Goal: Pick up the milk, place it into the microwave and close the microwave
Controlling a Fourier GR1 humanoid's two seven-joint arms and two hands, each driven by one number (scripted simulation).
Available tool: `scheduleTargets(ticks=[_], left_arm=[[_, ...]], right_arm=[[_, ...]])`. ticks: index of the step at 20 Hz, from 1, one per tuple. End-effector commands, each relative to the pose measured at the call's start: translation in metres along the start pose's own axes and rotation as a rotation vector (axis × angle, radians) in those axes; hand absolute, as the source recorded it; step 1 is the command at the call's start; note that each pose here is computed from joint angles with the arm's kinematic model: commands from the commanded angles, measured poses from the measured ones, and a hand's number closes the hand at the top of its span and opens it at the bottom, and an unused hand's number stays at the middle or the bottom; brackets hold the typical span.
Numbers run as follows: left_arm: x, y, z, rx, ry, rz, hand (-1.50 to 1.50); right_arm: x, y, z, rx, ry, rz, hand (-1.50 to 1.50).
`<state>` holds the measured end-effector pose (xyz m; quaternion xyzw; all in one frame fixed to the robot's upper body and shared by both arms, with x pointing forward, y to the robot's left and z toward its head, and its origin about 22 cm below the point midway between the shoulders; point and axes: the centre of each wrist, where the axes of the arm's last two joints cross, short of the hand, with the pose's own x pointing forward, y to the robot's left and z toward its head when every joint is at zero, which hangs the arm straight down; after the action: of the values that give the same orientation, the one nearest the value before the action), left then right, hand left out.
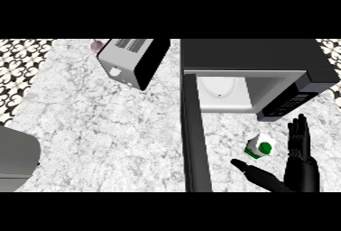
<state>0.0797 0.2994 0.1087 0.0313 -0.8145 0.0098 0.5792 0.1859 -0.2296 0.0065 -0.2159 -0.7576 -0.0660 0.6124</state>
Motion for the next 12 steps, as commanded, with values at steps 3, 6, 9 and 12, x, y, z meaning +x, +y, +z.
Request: scheduleTargets(ticks=[3,6,9,12], left_arm=[[0.019,0.003,0.003,-0.021,-0.049,0.013,-1.5],[0.012,0.007,0.006,-0.027,-0.035,0.038,-1.5],[0.024,0.005,0.008,-0.007,-0.047,0.022,-1.5],[0.011,0.006,-0.004,0.01,-0.067,0.044,-1.5]], right_arm=[[-0.05,-0.022,-0.002,-0.039,0.02,0.014,-1.5],[-0.077,-0.029,0.004,-0.031,0.041,0.024,-1.5],[-0.097,-0.036,0.015,-0.018,0.065,0.008,-1.5],[-0.104,-0.03,0.025,-0.018,0.054,-0.012,-1.5]])
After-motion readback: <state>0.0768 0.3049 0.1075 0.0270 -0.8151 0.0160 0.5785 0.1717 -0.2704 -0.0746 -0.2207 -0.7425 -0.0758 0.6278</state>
